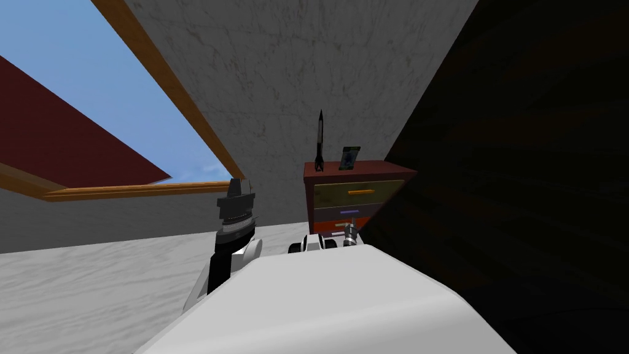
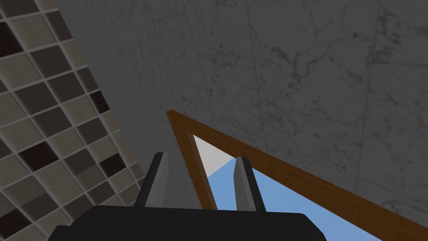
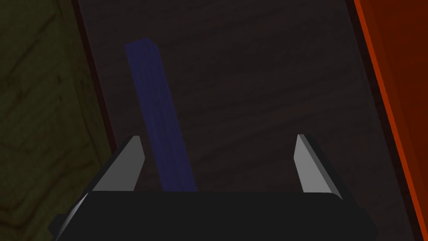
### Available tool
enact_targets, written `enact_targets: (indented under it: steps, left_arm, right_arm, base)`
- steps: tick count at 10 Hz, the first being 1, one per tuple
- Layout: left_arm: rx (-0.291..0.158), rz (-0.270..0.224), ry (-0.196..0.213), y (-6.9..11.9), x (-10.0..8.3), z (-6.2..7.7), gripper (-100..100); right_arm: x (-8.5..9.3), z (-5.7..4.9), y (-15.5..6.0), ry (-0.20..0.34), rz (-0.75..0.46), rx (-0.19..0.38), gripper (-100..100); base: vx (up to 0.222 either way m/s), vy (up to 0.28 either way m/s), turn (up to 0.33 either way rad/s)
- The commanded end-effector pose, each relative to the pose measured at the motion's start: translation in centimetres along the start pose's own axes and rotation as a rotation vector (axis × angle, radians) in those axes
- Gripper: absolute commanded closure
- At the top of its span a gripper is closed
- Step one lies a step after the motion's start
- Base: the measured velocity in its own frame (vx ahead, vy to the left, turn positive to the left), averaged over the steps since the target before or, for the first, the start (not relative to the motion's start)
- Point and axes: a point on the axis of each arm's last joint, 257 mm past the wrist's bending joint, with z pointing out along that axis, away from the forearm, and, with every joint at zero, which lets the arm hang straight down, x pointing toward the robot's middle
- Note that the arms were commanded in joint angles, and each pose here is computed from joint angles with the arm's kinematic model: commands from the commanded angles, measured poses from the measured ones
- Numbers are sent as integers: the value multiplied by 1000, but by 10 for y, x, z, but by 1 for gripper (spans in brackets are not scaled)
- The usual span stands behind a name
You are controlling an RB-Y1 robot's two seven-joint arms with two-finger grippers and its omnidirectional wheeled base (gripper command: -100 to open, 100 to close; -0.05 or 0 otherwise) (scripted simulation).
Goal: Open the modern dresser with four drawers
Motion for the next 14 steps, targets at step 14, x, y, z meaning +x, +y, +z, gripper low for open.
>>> enact_targets:
  steps: [14]
  left_arm:
    - [0,0,0,0,0,0,0]
  right_arm:
    - [-58,-37,-11,-139,-237,159,-100]
  base:
    - [23,-11,38]
